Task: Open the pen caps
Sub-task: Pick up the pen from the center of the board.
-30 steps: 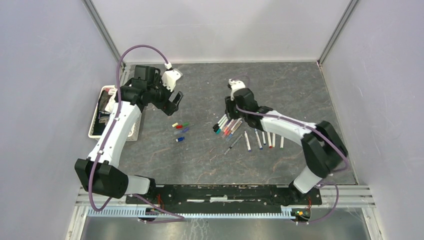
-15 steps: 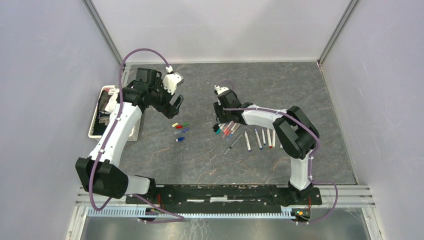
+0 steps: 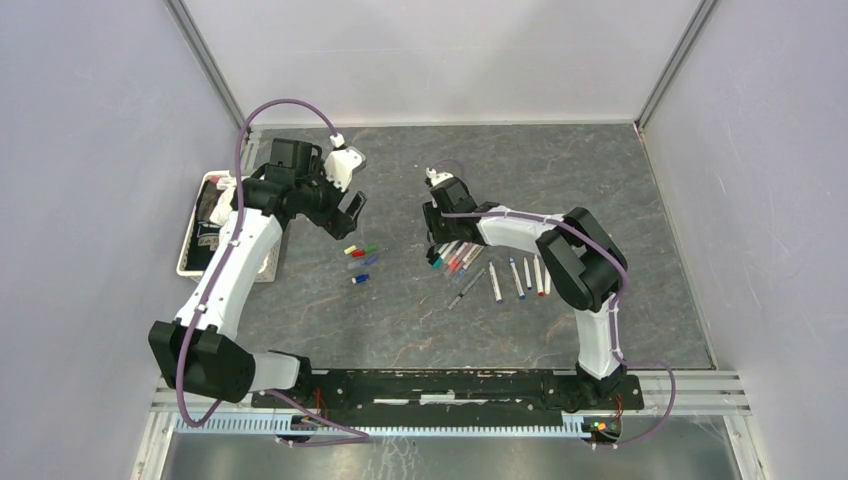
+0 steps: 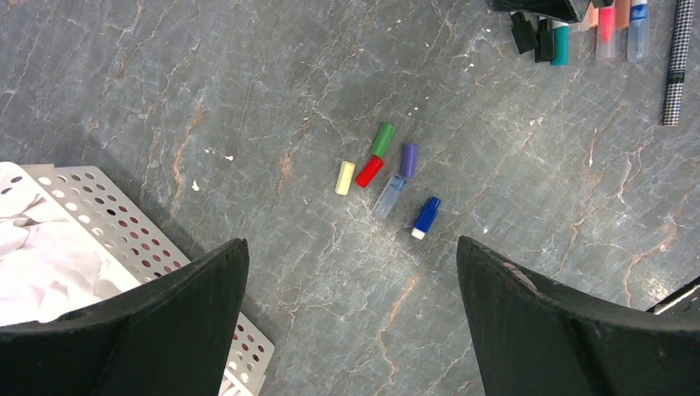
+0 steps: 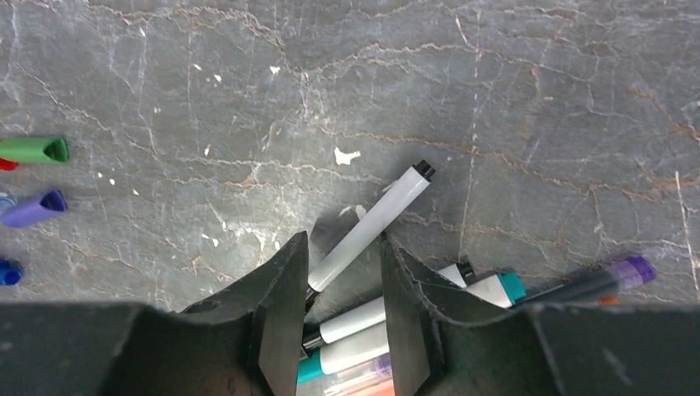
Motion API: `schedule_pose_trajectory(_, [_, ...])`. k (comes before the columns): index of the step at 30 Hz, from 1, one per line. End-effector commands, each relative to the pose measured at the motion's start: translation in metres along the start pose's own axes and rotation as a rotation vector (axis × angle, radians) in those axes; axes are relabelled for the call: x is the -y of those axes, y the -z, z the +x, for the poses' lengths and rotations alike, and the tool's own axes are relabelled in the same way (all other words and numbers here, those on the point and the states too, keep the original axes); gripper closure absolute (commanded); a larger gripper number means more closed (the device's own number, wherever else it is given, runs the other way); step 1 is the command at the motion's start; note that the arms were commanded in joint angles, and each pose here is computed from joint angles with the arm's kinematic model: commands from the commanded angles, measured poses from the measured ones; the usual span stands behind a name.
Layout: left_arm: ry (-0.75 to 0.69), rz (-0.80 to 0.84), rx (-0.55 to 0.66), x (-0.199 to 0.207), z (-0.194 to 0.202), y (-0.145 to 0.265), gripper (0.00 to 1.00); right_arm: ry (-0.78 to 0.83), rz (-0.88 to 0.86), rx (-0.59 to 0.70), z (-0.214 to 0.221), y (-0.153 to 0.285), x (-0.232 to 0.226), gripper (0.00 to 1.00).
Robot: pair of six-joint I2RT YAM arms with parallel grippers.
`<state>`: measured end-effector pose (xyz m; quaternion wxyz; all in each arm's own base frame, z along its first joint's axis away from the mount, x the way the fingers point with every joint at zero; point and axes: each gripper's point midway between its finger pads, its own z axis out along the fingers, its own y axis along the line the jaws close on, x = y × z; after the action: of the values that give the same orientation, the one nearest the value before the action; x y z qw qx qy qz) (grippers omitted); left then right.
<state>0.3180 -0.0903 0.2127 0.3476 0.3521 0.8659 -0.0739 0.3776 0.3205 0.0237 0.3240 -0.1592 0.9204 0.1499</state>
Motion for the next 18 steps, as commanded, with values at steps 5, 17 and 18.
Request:
schedule_pose_trajectory(5, [0.005, -0.015, 0.028, -0.001, -0.003, 0.006, 0.00, -0.047, -0.046, 0.001, -0.006, -0.016, -0.021, 0.69])
schedule_pose_trajectory(17, [0.051, 0.039, 0.052, 0.011, -0.007, 0.009, 0.00, -0.180, -0.233, 0.086, -0.046, -0.017, -0.078, 1.00])
schedule_pose_trajectory(18, [0.053, 0.040, 0.056, 0.012, -0.008, 0.009, 0.00, -0.188, -0.257, 0.123, -0.058, -0.012, -0.084, 1.00])
